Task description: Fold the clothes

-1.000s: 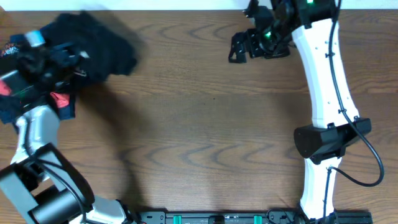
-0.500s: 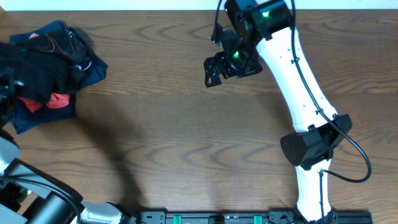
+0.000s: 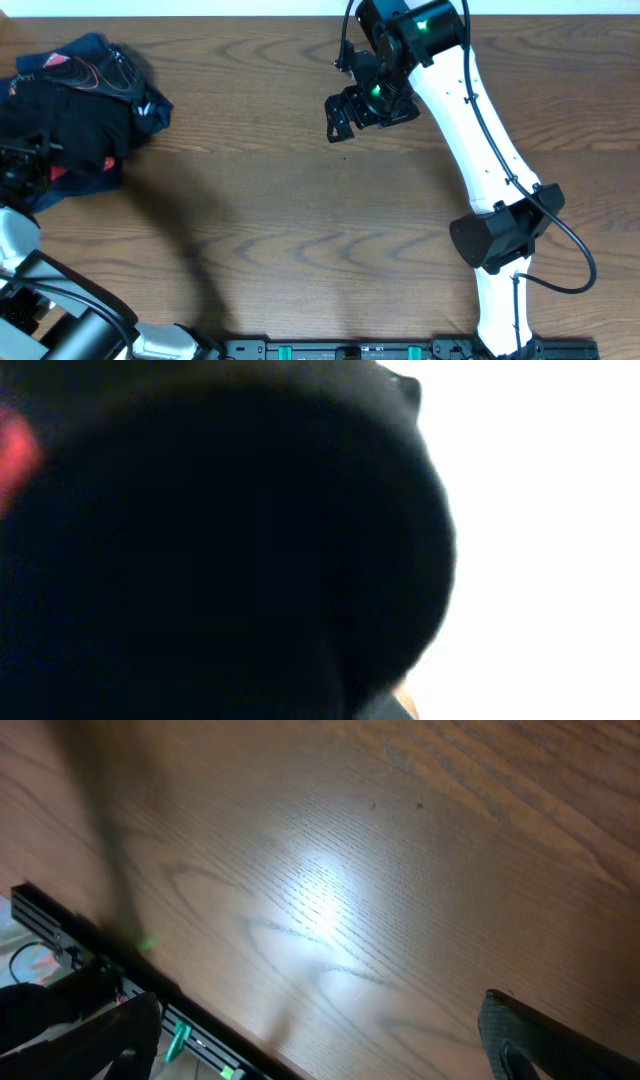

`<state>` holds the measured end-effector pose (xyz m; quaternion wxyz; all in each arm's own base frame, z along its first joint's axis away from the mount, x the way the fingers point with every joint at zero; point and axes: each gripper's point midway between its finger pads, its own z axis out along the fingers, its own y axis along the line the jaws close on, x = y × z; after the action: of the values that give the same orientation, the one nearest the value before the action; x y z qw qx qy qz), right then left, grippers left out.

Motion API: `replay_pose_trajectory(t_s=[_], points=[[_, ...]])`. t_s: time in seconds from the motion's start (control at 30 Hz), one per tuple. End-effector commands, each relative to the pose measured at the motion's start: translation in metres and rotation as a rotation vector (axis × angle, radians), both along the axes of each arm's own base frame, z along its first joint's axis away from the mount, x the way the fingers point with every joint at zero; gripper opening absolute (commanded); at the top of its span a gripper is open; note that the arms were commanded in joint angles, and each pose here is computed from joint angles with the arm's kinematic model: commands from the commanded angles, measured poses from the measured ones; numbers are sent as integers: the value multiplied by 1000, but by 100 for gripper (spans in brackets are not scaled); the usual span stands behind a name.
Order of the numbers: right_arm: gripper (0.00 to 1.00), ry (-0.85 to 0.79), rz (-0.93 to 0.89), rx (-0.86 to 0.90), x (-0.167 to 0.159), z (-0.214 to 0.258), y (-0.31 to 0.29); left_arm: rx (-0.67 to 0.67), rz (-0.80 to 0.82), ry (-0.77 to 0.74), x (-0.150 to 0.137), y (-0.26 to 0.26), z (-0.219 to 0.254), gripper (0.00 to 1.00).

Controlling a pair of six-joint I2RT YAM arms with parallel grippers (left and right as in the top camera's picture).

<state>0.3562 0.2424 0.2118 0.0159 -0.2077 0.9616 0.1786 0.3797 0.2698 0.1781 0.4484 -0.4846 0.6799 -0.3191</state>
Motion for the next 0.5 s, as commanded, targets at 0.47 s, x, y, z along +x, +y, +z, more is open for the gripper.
replay_pose_trajectory(t_s=[0.47], points=[[99, -16, -14, -15, -1, 5, -4, 209, -356, -611, 38, -73, 193, 6]])
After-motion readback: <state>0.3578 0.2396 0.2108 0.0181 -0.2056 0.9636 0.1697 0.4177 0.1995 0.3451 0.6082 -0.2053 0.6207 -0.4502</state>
